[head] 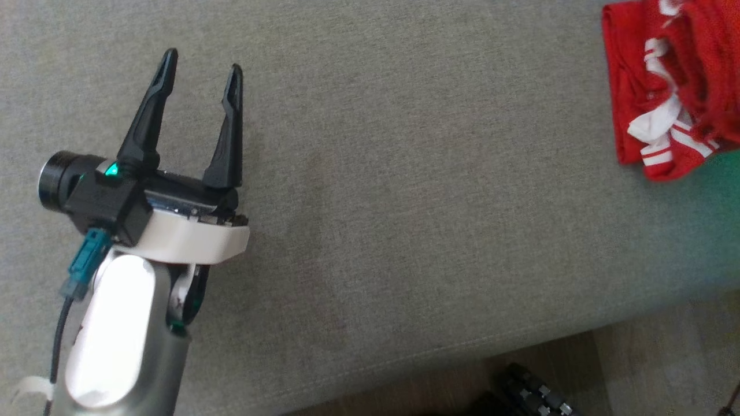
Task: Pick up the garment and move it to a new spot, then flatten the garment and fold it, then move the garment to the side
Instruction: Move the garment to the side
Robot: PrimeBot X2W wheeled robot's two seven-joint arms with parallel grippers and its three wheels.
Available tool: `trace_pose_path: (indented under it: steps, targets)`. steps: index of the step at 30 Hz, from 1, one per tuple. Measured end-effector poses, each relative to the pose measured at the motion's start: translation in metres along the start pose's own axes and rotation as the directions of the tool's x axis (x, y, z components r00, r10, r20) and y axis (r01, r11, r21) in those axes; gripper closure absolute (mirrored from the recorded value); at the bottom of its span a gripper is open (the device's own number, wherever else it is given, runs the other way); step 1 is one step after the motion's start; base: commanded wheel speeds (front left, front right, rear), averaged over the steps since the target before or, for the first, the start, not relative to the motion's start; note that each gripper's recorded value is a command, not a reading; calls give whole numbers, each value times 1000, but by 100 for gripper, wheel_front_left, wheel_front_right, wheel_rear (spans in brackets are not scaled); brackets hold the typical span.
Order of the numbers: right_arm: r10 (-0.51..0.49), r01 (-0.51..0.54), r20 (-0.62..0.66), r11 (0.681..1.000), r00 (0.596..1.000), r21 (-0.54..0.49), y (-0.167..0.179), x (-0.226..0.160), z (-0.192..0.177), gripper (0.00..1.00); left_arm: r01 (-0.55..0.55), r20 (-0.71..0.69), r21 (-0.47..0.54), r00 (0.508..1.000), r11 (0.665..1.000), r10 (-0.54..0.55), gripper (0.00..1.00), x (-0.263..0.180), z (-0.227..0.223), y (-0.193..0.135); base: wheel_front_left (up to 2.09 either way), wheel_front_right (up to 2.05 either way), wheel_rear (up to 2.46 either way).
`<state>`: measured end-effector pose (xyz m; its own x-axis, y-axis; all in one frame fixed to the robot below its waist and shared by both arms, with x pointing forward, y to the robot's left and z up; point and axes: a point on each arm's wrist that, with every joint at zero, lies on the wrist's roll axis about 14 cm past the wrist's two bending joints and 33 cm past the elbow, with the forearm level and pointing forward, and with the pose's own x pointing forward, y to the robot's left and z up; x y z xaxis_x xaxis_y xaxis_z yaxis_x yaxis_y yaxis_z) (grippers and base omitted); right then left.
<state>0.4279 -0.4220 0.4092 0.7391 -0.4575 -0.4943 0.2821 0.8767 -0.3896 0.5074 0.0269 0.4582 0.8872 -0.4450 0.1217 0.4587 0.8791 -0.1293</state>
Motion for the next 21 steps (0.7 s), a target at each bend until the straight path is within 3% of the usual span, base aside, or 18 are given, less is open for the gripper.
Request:
trace_pose_path:
  steps: [2,4,9,14,21]
  targets:
    - [-21,21,19,1000,1000,18,-3,1,1,51,-3,-4,1,1000,1000,3,0,-1,-1,1,0,0,0]
    - [-42,41,24,998,999,49,-5,1,-1,0,-8,-5,3,1000,1000,8,0,-2,-1,3,0,0,0]
    - [-58,51,69,993,996,103,5,-5,2,0,-19,3,11,1000,1000,19,0,-4,6,5,0,0,0]
    - [-61,29,207,988,976,154,15,-29,20,0,-43,24,29,999,999,42,0,-9,22,9,0,0,0]
    - [48,-131,376,971,925,198,64,-83,44,0,-107,10,45,994,993,107,0,-40,37,12,0,0,0]
